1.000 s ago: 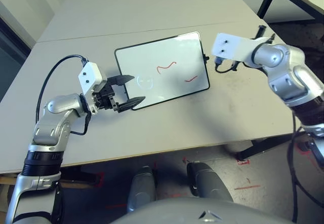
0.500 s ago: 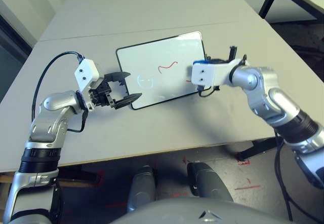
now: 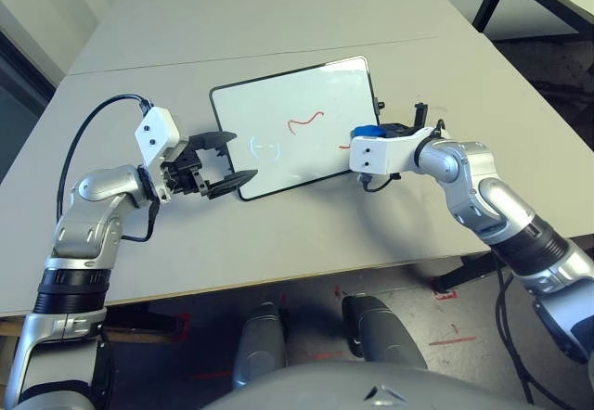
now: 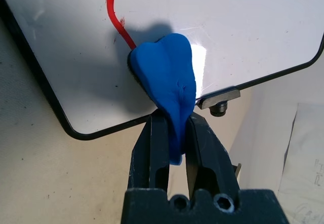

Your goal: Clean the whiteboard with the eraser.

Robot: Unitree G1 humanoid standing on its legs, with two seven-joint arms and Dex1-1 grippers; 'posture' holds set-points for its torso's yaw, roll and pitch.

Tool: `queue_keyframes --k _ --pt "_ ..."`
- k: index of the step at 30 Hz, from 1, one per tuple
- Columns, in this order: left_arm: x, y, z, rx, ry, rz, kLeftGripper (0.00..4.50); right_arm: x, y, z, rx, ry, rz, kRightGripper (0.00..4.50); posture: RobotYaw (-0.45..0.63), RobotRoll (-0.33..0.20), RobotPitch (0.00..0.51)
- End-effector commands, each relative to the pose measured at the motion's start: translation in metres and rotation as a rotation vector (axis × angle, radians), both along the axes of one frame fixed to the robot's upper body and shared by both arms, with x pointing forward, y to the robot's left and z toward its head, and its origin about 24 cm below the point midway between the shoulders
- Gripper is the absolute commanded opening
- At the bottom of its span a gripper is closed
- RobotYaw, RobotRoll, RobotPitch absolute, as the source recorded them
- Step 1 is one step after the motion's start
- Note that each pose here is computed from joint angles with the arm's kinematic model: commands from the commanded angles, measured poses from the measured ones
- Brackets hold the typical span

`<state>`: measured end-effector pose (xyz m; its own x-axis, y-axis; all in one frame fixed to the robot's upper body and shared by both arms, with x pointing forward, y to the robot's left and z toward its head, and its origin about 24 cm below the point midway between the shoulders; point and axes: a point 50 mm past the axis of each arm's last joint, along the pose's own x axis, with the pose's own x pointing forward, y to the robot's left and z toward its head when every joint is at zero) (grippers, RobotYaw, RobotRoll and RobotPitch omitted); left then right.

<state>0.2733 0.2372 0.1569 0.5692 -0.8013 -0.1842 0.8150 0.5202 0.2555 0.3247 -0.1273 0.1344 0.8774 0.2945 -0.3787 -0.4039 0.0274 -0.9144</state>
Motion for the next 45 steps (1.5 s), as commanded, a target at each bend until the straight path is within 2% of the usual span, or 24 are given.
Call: queue_keyframes --k 1,10,19,29,37,45 --pt "0.000 0.003 0.001 0.027 -0.003 0.003 4.50 0.000 -0.005 -0.018 -0.023 0.036 -0.019 0.27 -0.12 0.000 0.115" --pt "0.000 0.004 0.002 0.034 -0.004 0.006 4.50 -0.002 0.005 -0.020 -0.005 0.041 0.020 0.25 -0.12 0.000 0.116" --pt "0.001 0.004 0.003 0.036 -0.003 0.002 4.50 -0.010 0.034 -0.019 0.011 0.053 0.117 0.23 -0.11 0.000 0.122" --pt "-0.002 0.004 0.002 0.036 -0.002 0.005 4.50 -0.012 0.051 -0.014 -0.018 0.044 0.199 0.23 -0.10 0.000 0.123" --pt "-0.002 0.002 0.002 0.033 -0.002 0.004 4.50 -0.013 0.045 -0.017 -0.054 0.077 0.187 0.23 -0.11 0.000 0.122" --pt "0.000 0.001 0.000 0.032 0.000 0.000 4.50 -0.013 0.014 -0.023 -0.123 0.121 0.092 0.23 -0.12 0.000 0.128"
